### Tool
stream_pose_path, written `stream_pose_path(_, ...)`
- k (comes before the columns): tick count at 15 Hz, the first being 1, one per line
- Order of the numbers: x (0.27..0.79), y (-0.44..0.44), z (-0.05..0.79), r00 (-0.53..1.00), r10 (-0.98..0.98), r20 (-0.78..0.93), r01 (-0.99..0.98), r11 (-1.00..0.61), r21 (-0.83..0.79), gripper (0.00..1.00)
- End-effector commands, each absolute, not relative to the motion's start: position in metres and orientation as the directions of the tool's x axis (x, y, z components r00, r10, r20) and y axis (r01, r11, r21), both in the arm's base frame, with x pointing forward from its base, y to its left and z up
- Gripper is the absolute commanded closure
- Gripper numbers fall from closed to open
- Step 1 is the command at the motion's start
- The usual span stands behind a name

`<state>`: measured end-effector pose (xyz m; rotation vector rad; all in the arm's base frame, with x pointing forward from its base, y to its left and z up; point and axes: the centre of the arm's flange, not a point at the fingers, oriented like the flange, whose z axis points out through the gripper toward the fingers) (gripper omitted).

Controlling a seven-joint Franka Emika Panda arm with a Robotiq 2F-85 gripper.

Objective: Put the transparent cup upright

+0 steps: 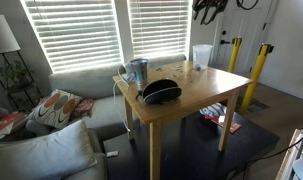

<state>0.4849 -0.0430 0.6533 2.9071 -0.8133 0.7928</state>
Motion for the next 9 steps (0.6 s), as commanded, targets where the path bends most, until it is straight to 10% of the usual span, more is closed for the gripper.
stream_pose_path(1,0.472,0.013,0.651,0.8,-0.32,0.507,-0.304,-0.945,-0.117,0.0)
stream_pose_path(9,0.481,0.031,0.646,0.821,-0.276,0.5,-0.268,-0.959,-0.088,0.0)
